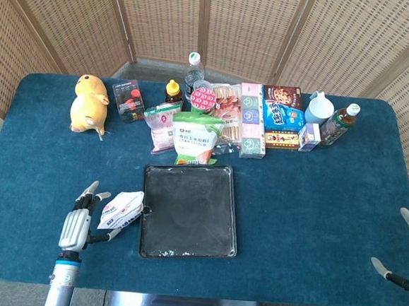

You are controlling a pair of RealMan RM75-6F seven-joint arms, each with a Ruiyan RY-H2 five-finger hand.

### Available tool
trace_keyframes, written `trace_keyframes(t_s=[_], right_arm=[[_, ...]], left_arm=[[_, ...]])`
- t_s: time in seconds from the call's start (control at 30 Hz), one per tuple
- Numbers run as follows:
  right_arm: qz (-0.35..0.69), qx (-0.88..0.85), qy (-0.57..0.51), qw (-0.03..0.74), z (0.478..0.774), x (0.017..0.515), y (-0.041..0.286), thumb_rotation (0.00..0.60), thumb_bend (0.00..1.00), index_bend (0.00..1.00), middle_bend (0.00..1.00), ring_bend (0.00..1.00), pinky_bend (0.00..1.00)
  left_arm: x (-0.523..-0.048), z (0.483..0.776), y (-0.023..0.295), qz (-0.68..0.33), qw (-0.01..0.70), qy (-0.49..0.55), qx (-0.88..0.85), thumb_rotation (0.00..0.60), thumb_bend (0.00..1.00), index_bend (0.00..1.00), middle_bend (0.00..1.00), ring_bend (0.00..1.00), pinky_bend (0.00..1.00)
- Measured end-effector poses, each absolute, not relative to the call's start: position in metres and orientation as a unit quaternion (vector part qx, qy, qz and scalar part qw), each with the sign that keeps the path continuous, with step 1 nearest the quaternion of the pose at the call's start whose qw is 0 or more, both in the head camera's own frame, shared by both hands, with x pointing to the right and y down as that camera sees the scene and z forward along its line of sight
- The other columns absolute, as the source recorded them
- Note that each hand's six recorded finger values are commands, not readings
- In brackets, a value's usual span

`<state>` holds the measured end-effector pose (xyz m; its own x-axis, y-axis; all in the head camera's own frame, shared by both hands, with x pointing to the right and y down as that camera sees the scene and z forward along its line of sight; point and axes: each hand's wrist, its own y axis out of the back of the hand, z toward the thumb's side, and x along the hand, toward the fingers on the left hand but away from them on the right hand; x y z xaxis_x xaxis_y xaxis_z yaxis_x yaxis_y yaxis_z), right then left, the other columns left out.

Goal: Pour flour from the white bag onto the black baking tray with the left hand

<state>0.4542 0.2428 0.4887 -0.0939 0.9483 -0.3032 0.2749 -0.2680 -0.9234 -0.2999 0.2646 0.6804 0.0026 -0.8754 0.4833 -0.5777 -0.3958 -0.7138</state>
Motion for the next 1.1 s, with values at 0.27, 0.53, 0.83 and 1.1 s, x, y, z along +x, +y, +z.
trace_keyframes(t_s=[0.27,0.53,0.83,1.1], right_arm=[[0.528,-0.593,-0.521,0.314,0.485,0.458,0.242,0.600,0.02,0.01,0.00,0.00,0.00],[0.527,-0.592,-0.523,0.314,0.484,0.459,0.242,0.600,0.02,0.01,0.00,0.00,0.00],[0.528,-0.590,-0.524,0.313,0.484,0.460,0.243,0.600,0.02,0.01,0.00,0.00,0.00],[0.529,-0.591,-0.523,0.313,0.485,0.459,0.243,0.600,0.02,0.01,0.00,0.00,0.00]], left_arm=[[-0.290,0.694,0.254,-0.479,0.173,0.527,-0.680,0.600,0.06,0.20,0.00,0.00,0.11],[-0.288,0.694,0.242,-0.471,0.193,0.550,-0.662,0.600,0.24,0.55,0.50,0.48,0.55],[-0.289,0.692,0.238,-0.458,0.210,0.569,-0.650,0.600,0.35,0.78,0.69,0.66,0.65],[-0.308,0.677,0.228,-0.427,0.220,0.589,-0.650,0.600,0.39,0.83,0.75,0.71,0.68]])
